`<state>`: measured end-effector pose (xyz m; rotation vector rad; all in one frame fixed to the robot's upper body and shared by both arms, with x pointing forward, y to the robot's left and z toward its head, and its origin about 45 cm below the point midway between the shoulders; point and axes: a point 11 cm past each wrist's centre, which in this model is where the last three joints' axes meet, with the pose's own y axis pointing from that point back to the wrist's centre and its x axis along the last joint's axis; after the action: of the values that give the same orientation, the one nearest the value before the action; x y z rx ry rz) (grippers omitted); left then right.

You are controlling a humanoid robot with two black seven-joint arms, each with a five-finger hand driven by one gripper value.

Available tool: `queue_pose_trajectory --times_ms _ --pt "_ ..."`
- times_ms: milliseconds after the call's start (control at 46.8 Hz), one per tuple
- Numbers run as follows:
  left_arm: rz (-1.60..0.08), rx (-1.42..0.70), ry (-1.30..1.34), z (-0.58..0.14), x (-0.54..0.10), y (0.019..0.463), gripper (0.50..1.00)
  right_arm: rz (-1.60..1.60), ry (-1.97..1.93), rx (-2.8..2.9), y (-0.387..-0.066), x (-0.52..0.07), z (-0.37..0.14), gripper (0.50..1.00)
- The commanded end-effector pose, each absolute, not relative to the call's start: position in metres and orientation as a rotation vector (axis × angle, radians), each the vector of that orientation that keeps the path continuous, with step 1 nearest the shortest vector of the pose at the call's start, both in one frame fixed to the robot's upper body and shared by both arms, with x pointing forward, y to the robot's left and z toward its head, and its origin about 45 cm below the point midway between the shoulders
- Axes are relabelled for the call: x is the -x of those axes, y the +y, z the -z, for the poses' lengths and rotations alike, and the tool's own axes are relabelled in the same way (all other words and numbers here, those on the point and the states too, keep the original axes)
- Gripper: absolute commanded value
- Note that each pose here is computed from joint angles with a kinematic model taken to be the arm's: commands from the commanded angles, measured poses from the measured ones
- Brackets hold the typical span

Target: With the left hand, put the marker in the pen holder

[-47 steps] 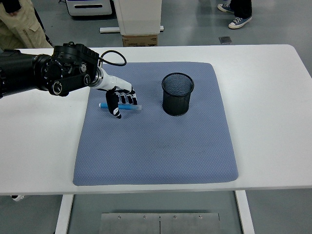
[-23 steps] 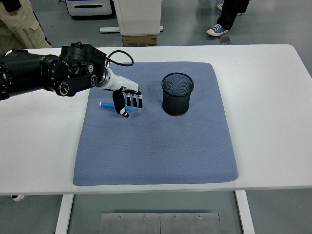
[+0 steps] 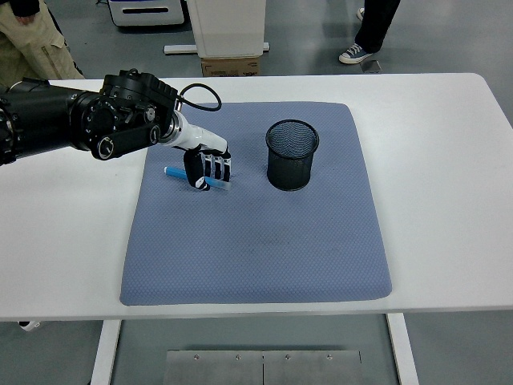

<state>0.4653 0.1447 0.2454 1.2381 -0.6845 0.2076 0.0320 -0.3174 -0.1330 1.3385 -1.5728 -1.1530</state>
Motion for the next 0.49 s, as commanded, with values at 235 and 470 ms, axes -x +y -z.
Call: queue_pose_trajectory --times_ms 235,470 --pt "-0.191 -1.266 -0.720 -0.2452 -0.4667 0.1493 0.663 1.153 -1.573 -1.339 -0.3174 -0.0320 0.1330 1.000" --pt "-0.188 -1.265 -0.719 -0.2441 -0.4660 0.1481 0.625 1.153 -1.573 -1.339 -0.3174 -0.0320 0.1330 1.000"
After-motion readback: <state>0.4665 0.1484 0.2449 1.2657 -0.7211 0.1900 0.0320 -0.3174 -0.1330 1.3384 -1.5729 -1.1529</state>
